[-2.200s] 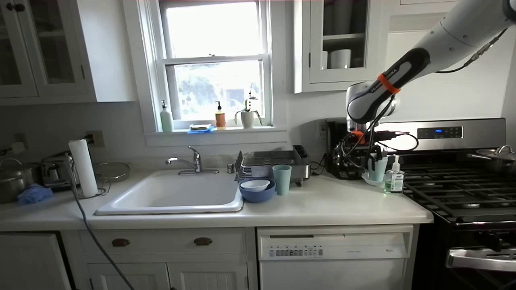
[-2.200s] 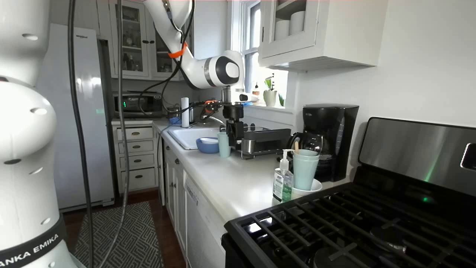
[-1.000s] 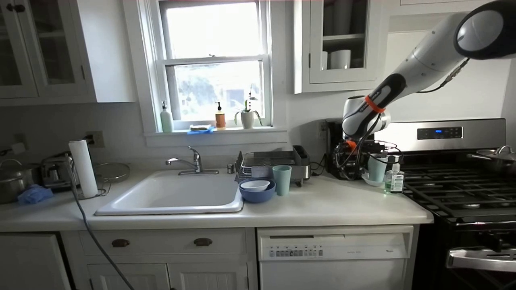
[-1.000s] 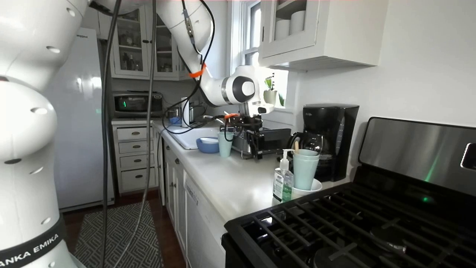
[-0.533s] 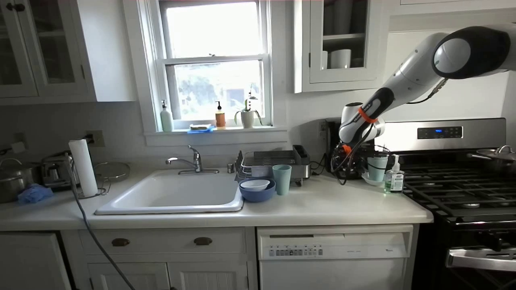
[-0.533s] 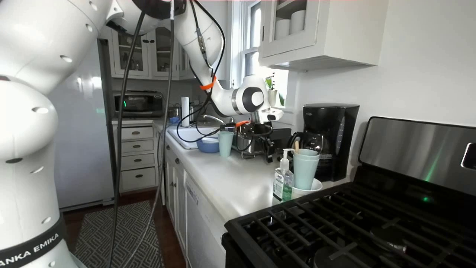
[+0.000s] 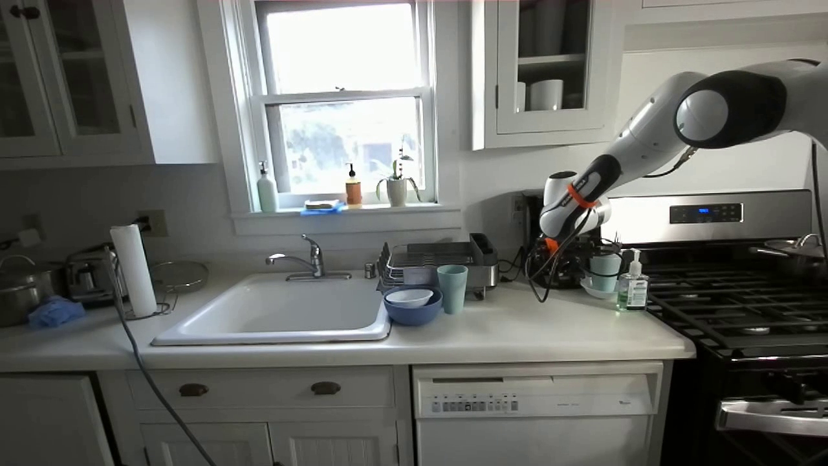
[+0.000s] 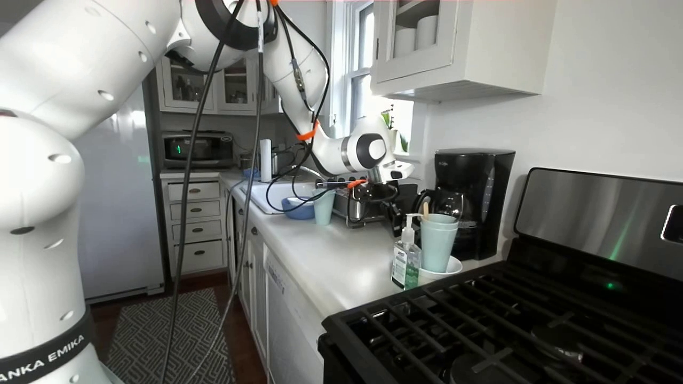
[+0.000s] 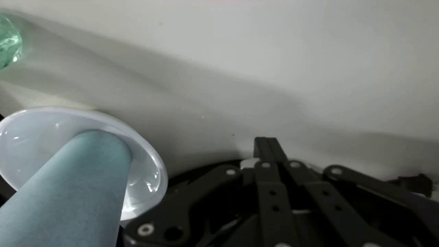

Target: Press the button on the kettle

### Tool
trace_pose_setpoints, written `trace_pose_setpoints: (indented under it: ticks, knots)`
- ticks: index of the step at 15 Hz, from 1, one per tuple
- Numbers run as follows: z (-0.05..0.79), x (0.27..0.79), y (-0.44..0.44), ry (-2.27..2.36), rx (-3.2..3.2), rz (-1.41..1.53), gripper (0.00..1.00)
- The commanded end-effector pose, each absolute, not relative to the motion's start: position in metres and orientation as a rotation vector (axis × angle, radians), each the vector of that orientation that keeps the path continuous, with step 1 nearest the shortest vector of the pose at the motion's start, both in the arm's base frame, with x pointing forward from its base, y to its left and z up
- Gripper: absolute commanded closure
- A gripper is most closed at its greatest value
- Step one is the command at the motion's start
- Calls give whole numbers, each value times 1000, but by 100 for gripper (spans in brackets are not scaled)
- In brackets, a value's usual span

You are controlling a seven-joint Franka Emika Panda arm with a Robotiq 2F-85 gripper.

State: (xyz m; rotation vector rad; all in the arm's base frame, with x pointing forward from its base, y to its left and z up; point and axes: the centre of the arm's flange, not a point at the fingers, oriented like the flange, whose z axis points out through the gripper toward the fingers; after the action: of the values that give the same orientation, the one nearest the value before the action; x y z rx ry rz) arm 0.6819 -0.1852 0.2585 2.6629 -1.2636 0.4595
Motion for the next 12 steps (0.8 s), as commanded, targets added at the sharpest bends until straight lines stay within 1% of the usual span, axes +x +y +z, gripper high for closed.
trace_pose_setpoints:
  ticks: [1,12]
  knots:
    - [253,701,-189,-1311,2633,507,97]
    - [239,719,-204,-1340,2595,518,98]
